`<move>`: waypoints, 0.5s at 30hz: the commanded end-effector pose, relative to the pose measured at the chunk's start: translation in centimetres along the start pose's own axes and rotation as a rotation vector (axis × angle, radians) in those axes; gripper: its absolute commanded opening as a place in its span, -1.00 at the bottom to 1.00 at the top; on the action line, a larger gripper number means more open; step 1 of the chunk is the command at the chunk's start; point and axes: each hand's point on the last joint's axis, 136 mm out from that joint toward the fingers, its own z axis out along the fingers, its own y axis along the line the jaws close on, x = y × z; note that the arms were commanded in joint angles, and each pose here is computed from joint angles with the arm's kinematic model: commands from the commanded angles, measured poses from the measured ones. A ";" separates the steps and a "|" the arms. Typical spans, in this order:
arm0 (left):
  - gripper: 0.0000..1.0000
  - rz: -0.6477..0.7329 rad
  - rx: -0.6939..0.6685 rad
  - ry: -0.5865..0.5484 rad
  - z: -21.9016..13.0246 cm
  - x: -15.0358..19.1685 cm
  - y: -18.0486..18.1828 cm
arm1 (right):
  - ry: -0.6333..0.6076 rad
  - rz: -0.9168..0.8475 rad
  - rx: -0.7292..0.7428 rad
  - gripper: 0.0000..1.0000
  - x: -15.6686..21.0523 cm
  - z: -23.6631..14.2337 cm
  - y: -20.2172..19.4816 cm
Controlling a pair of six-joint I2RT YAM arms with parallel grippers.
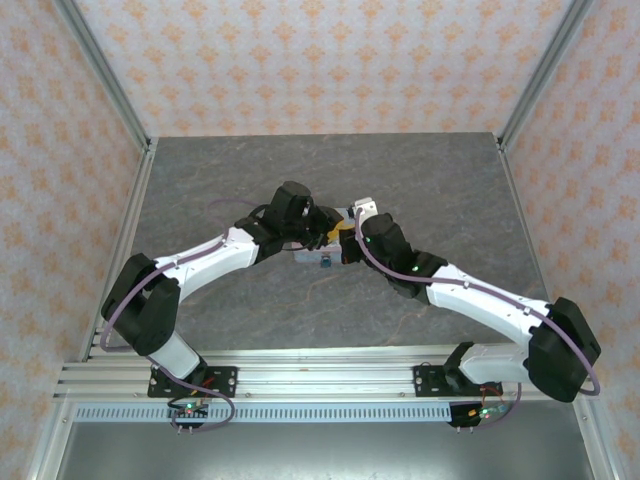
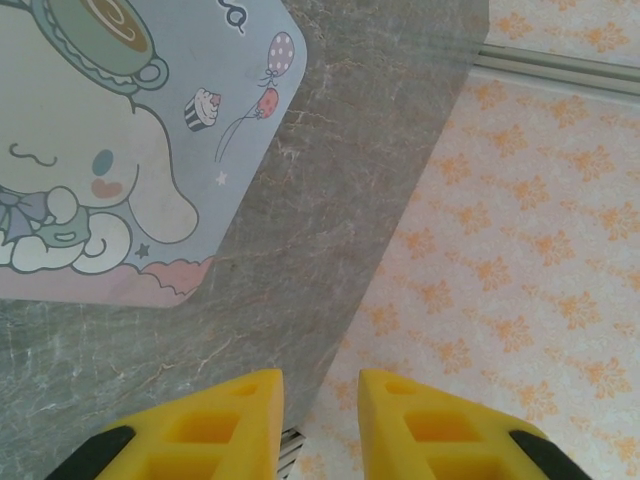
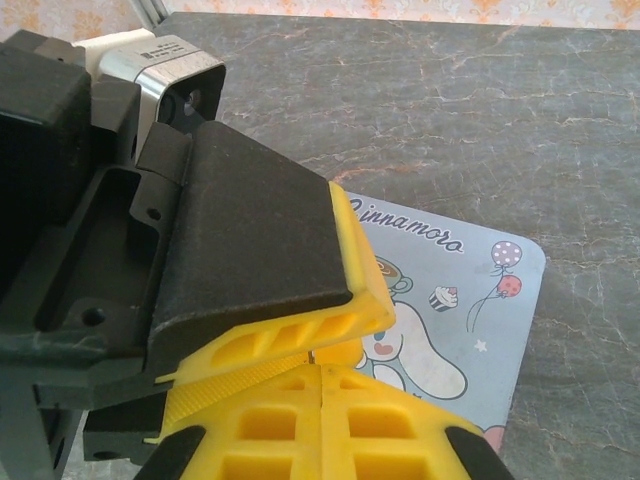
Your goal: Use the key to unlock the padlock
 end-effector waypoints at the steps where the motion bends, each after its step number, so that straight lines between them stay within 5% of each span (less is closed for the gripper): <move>1: -0.49 0.011 0.046 0.019 0.0 0.5 -1.7 | -0.045 -0.011 0.012 -1.00 -1.7 -0.2 0.3; 15: -1.00 0.014 0.043 0.028 0.3 0.9 -1.3 | -0.044 -0.006 0.023 -1.00 -1.6 0.1 0.1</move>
